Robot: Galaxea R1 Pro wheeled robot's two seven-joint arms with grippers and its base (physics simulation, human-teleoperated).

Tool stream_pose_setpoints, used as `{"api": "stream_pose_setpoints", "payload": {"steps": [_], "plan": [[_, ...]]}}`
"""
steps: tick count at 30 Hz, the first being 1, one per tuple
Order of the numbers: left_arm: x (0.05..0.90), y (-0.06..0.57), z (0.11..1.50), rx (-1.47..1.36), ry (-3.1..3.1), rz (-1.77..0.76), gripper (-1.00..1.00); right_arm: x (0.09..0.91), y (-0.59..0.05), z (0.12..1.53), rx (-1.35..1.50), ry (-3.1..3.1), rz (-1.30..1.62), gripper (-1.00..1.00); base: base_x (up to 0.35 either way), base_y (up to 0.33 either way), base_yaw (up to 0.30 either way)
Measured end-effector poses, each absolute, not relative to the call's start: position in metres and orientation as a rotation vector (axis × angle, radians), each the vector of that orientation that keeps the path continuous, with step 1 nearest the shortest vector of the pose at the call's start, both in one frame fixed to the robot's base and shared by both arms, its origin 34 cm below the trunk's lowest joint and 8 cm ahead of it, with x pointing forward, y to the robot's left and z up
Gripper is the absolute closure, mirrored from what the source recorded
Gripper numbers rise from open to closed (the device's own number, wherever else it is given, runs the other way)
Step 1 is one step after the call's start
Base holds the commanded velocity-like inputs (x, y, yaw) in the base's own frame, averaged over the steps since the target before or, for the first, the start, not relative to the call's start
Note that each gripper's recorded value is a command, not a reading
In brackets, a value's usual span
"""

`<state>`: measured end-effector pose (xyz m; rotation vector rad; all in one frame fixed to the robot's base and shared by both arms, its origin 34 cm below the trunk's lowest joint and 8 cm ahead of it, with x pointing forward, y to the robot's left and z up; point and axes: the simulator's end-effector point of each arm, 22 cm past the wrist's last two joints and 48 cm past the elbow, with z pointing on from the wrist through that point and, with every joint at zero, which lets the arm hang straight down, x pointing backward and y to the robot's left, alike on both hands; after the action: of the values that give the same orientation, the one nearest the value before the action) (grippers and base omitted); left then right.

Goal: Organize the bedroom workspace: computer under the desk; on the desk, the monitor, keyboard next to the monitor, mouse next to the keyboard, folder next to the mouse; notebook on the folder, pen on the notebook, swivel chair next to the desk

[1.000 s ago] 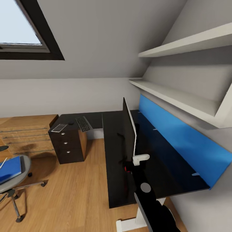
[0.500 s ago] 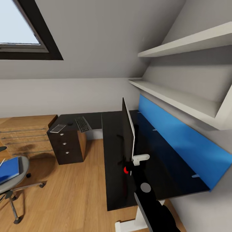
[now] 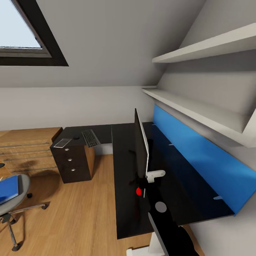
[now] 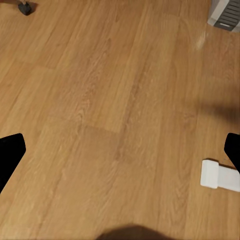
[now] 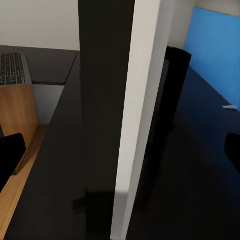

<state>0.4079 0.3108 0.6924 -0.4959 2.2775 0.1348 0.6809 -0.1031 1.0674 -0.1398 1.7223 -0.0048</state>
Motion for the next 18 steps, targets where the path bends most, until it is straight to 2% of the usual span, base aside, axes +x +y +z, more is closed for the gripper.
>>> {"api": "stream_pose_setpoints", "payload": {"steps": [18], "plan": [[0.4079, 0.3109, 0.6924, -0.496, 2.277, 0.135, -1.00, 0.6816, -0.1061, 1.0671, -0.133, 1.724, -0.009, -1.00, 0.040, -0.023, 0.000]]}}
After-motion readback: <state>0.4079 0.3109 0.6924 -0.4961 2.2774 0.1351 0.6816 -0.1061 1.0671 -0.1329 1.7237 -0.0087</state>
